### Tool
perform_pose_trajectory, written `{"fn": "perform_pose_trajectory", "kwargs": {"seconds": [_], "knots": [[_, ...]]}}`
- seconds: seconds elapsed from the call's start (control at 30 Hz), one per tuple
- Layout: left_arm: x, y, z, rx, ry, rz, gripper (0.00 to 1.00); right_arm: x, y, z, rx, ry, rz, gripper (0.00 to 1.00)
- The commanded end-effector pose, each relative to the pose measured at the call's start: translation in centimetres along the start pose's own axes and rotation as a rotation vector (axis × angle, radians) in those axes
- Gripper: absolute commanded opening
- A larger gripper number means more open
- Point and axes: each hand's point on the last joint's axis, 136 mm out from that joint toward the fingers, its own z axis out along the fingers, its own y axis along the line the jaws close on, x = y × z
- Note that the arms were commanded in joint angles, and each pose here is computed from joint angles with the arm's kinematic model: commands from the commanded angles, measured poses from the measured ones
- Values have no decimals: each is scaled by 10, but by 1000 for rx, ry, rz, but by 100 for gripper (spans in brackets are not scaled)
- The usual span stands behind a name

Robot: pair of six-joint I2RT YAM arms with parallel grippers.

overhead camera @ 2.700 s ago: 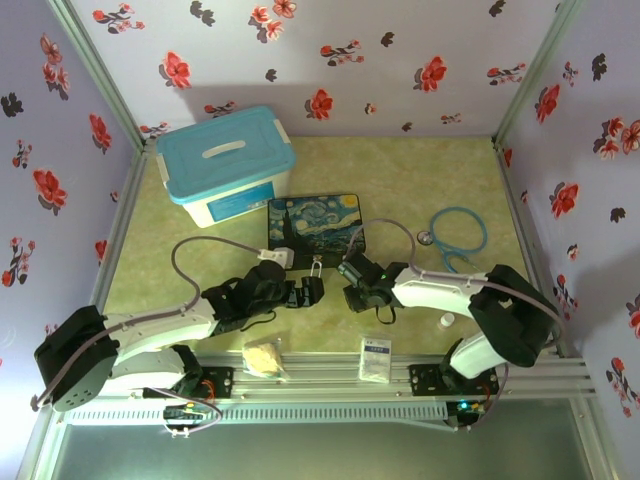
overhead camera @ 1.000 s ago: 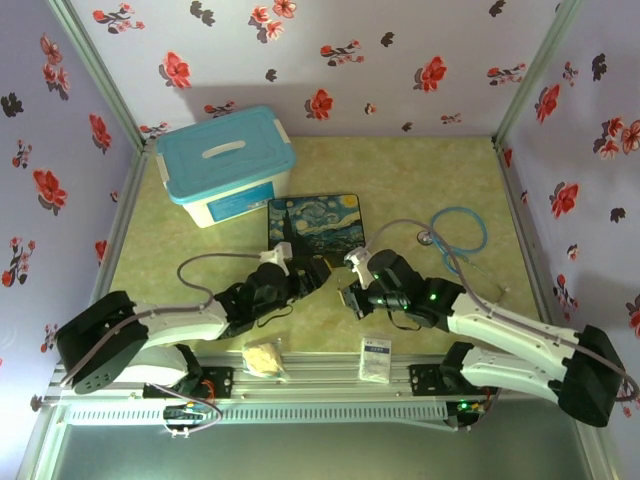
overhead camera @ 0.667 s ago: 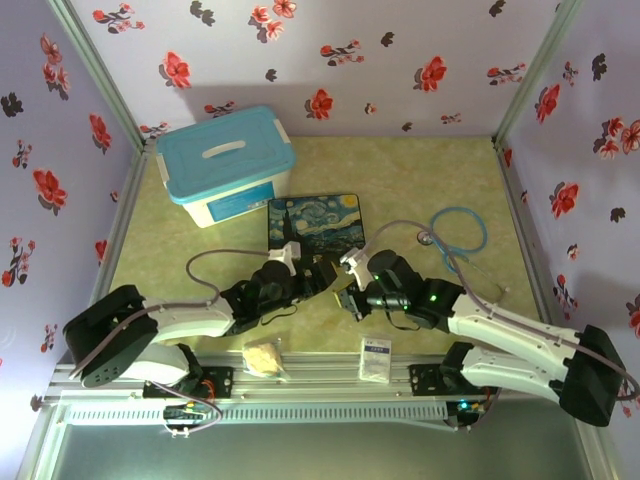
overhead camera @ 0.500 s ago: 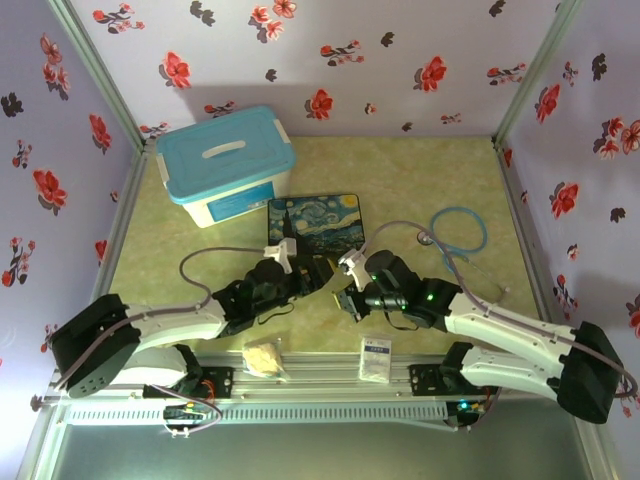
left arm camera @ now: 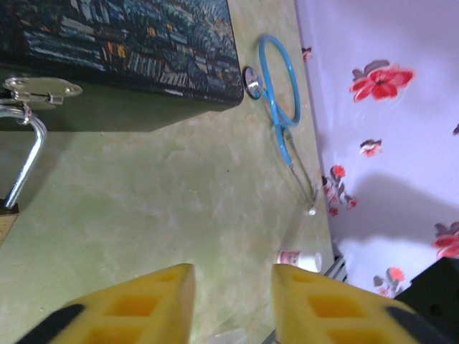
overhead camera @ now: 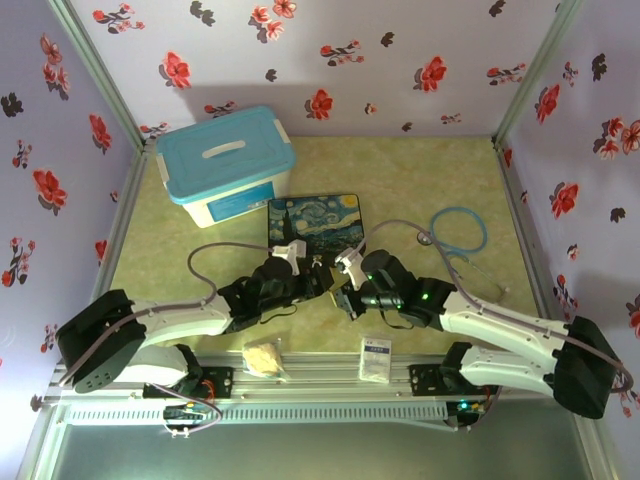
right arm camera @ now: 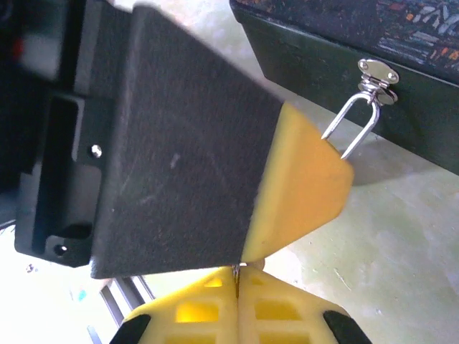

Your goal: Unlock the padlock with the key

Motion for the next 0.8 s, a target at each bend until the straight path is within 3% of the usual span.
{"fn": "perform_pose_trajectory", "kwargs": {"seconds": [0.0, 0.13, 0.2, 0.23, 0.33, 0.47, 0.6, 0.77], "knots": [[4, -8, 2, 10, 28, 36, 26, -11, 0, 0, 21, -33, -17, 0], [5, -6, 2, 2, 29, 45, 0, -10, -1, 0, 27, -35, -19, 0], [5, -6, 2, 5, 28, 46, 0, -9, -3, 1, 33, -28, -16, 0], [5, -7, 2, 8, 27, 51, 0, -9, -4, 0, 38, -31, -12, 5], [-2, -10, -4, 15, -7, 73, 0, -9, -10, -3, 64, -45, 33, 51], [-24, -16, -25, 24, -112, 112, 0, -29, -6, -17, -52, -177, 168, 99], [-49, -35, -51, 117, -219, 123, 0, -64, 8, -38, -260, -364, 275, 99], [-71, -67, -83, 253, -329, 144, 0, -107, 31, -67, -470, -545, 279, 99]]}}
